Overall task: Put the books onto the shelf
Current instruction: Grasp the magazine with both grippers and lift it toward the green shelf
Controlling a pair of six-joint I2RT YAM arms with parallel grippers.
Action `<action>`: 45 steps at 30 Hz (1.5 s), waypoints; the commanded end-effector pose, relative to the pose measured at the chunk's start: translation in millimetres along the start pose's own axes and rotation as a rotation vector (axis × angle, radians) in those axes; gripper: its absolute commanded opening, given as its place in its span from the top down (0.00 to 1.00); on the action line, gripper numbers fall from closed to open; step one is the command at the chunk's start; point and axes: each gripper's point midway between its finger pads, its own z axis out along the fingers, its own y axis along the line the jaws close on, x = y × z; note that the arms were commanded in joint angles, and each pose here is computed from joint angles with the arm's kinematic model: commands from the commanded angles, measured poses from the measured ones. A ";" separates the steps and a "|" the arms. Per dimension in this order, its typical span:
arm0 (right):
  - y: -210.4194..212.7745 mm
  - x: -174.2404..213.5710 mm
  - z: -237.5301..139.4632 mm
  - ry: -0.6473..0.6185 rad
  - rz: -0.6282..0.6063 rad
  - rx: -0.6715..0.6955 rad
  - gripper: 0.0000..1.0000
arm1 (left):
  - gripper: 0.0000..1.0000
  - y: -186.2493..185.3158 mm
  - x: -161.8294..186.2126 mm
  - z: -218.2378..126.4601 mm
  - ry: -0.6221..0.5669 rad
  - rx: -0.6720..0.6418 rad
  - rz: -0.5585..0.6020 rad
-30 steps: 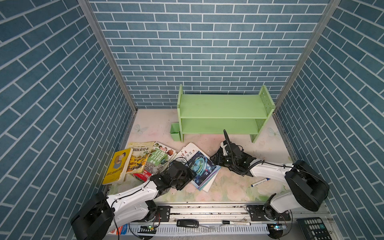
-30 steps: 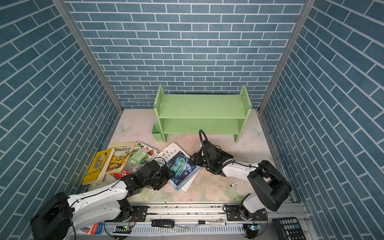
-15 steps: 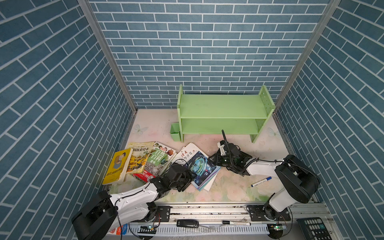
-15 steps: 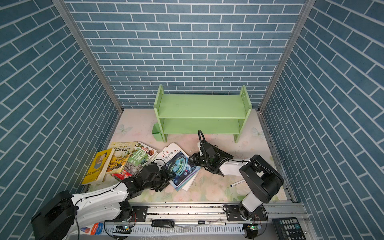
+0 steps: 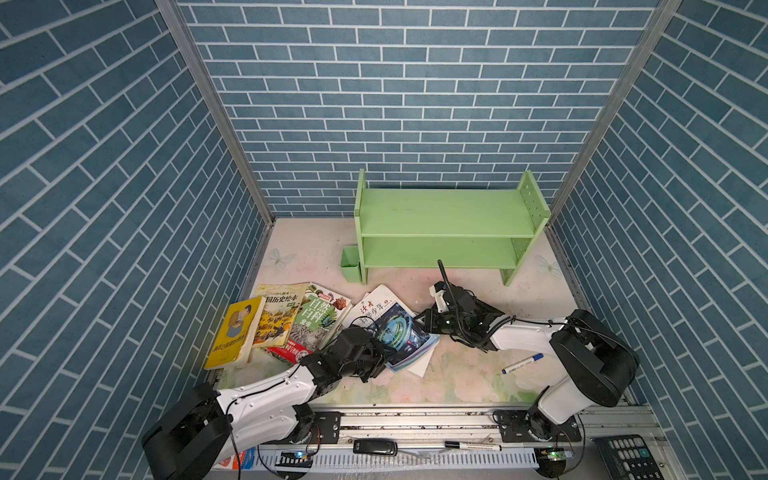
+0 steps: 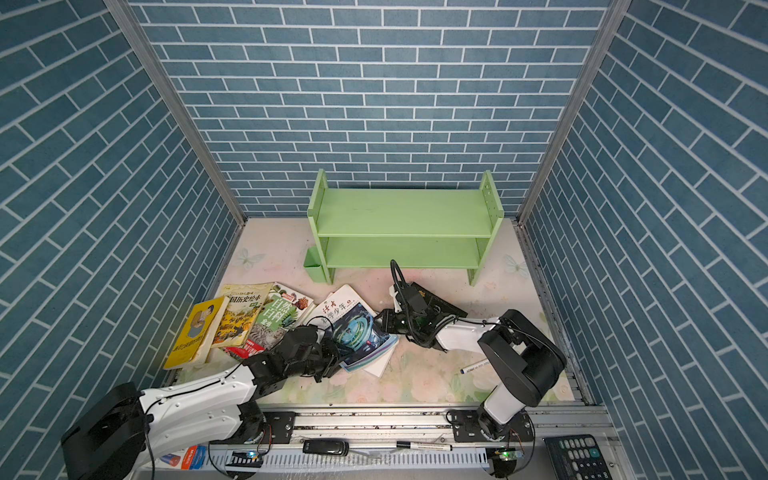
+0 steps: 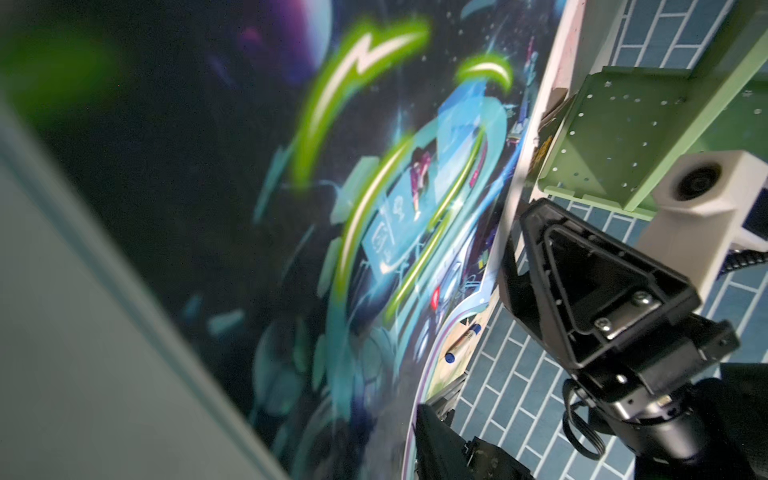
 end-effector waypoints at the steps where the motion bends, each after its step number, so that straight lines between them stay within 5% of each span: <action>1: 14.8 8.9 3.9 0.047 -0.021 -0.043 0.61 | 0.76 -32.9 2.4 -4.4 0.004 0.130 0.032; 9: 27.4 -13.8 -18.1 -0.027 -0.041 -0.018 0.52 | 0.86 -49.4 3.0 -24.8 -0.030 0.113 0.152; 15: 50.3 -54.9 -69.4 -0.171 -0.050 -0.027 0.42 | 0.95 -88.9 13.5 -60.9 -0.033 0.060 0.409; 25: 84.1 -112.2 -216.9 -0.544 -0.069 -0.089 0.22 | 0.98 -219.2 72.6 -140.9 0.089 0.335 0.859; 34: 113.0 -126.1 -291.4 -0.766 -0.119 -0.184 0.05 | 1.00 -348.6 95.9 -209.8 -0.059 0.585 1.198; 38: 131.6 -130.5 -306.5 -0.818 -0.134 -0.279 0.03 | 1.00 -403.8 77.3 -211.2 -0.236 0.669 1.190; 45: 156.2 -145.8 -302.4 -0.874 -0.082 -0.504 0.03 | 1.00 -436.3 11.0 -168.6 -0.497 0.612 0.955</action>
